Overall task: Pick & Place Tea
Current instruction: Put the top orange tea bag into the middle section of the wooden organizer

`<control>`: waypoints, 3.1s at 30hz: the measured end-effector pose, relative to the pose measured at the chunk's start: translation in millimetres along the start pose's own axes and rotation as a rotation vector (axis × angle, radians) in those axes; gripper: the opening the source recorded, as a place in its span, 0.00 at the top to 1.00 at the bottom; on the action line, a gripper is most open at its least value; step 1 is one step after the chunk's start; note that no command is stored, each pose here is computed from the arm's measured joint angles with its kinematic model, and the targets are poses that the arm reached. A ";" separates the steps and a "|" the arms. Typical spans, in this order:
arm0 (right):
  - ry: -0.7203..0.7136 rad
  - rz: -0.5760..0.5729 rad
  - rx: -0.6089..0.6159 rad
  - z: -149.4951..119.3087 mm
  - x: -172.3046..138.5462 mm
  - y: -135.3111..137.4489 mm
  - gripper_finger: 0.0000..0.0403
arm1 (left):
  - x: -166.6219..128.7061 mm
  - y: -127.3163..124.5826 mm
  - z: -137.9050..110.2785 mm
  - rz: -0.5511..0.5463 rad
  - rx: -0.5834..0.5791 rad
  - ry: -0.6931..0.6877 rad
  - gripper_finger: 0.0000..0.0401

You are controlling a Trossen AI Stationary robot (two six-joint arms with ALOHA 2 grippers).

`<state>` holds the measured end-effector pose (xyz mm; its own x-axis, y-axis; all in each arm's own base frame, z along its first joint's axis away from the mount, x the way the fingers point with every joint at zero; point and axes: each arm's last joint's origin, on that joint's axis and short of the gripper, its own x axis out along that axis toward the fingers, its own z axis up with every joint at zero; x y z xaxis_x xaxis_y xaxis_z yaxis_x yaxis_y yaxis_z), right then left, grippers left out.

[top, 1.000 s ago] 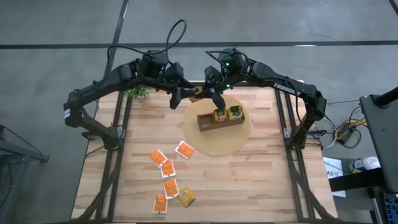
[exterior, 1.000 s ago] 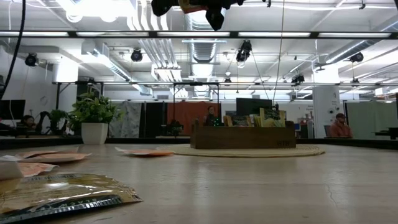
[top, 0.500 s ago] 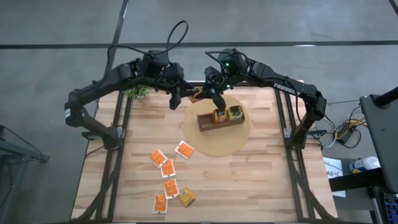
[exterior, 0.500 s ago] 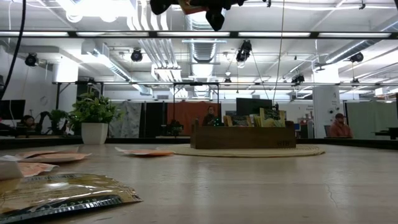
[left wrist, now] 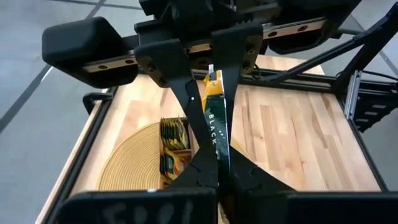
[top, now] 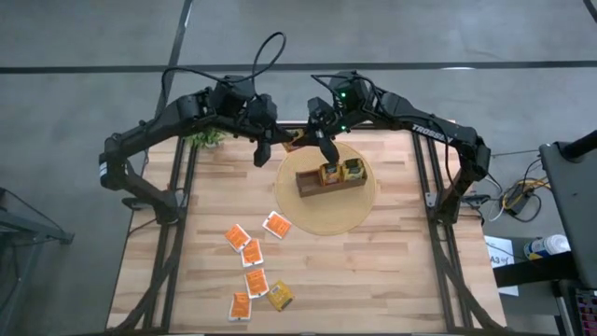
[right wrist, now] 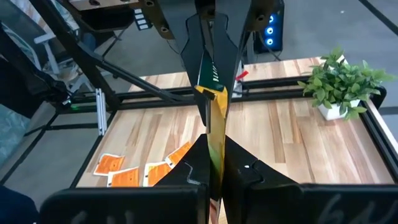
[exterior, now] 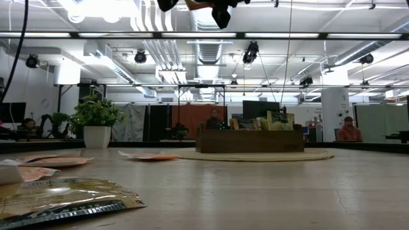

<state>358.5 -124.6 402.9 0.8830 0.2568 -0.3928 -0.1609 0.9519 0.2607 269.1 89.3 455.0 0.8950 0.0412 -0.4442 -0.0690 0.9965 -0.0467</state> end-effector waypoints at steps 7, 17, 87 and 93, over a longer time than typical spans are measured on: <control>0.006 0.002 0.016 -0.5 -2.8 2.0 0.86 | -3.5 -0.3 0.3 0.020 0.019 0.019 1.00; 0.008 -0.006 0.025 4.7 -38.2 23.2 0.55 | 3.8 3.8 -3.3 0.029 0.028 0.051 1.00; -0.165 -0.552 -0.067 -8.9 -216.4 125.5 0.57 | 266.7 37.6 -115.4 0.089 -0.116 0.393 1.00; -0.156 -0.553 -0.069 -8.3 -213.9 123.5 0.57 | 270.0 37.3 -123.5 0.095 -0.151 0.388 1.00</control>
<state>146.0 -60.6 511.9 0.8978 -0.3049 -0.3177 0.3194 0.9476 -0.0069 453.7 128.7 222.8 0.6515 0.0733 -0.7551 -0.2325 0.9667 -0.1068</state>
